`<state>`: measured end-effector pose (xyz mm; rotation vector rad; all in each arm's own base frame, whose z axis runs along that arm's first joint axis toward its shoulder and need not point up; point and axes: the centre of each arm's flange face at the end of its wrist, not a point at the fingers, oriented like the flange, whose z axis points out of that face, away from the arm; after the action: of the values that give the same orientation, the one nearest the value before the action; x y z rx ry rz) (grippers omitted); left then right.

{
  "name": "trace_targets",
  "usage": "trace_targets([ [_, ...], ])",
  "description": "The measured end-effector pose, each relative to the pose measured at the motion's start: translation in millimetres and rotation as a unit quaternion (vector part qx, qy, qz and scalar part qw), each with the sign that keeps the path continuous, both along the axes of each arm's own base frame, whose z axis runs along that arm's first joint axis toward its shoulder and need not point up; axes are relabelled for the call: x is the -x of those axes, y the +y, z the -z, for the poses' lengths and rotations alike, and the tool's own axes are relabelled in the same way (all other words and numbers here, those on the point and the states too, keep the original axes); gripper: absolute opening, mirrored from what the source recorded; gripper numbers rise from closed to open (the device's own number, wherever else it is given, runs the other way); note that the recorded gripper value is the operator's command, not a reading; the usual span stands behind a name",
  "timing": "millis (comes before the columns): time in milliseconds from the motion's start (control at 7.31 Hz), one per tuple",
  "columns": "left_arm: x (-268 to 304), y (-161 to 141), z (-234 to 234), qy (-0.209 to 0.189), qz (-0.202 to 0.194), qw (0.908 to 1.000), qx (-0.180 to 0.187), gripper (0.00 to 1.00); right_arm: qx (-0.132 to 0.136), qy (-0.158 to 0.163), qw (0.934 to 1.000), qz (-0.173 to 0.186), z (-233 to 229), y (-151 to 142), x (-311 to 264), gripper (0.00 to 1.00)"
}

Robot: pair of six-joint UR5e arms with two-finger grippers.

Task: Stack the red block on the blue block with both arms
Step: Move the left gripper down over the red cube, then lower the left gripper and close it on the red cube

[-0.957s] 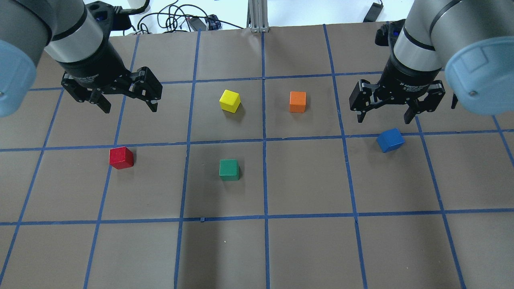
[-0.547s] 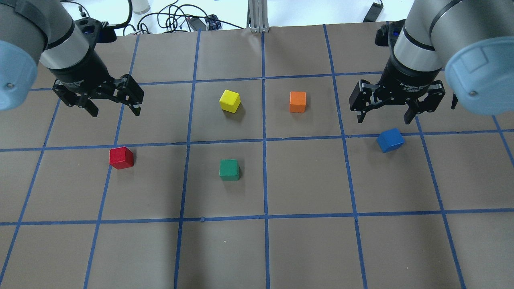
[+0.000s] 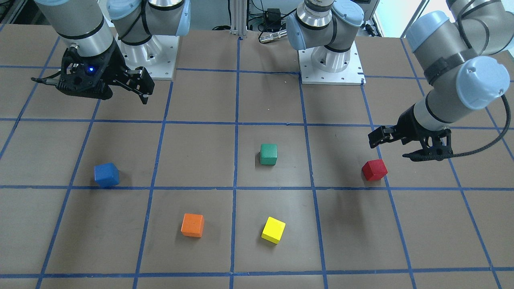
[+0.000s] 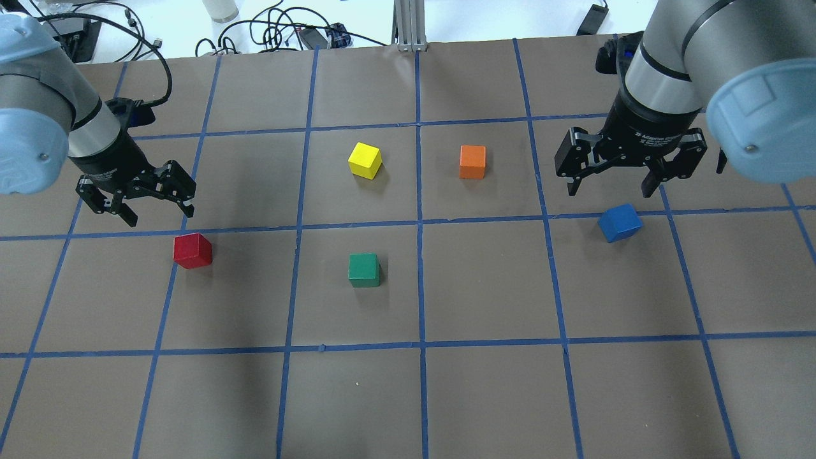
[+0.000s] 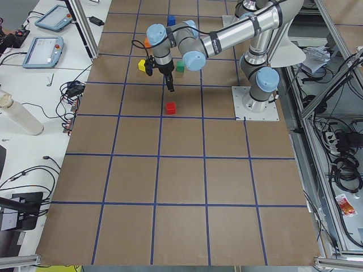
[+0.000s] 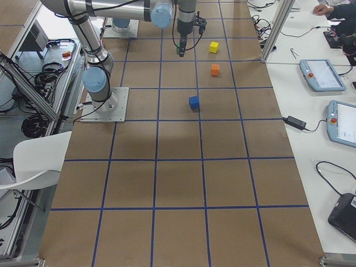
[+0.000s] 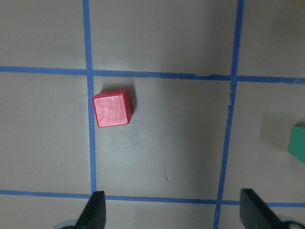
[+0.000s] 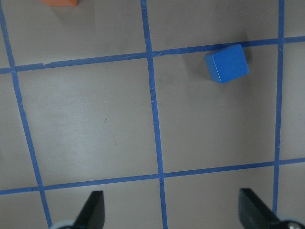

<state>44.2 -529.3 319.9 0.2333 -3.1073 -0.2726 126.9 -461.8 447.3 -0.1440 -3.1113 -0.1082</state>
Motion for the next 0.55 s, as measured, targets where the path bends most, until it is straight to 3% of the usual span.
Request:
trace_targets([
  [410, -30.4, -14.4, 63.3, 0.001, -0.021, 0.9998, -0.003, 1.00, 0.000, 0.000, 1.0000, 0.000, -0.2, -0.1, 0.0, 1.00],
  [547, -33.0, -15.4, 81.0, 0.002, -0.023, 0.9997, -0.005, 0.95, 0.001, 0.000, 1.0000, 0.000, -0.3, -0.2, 0.0, 1.00],
])
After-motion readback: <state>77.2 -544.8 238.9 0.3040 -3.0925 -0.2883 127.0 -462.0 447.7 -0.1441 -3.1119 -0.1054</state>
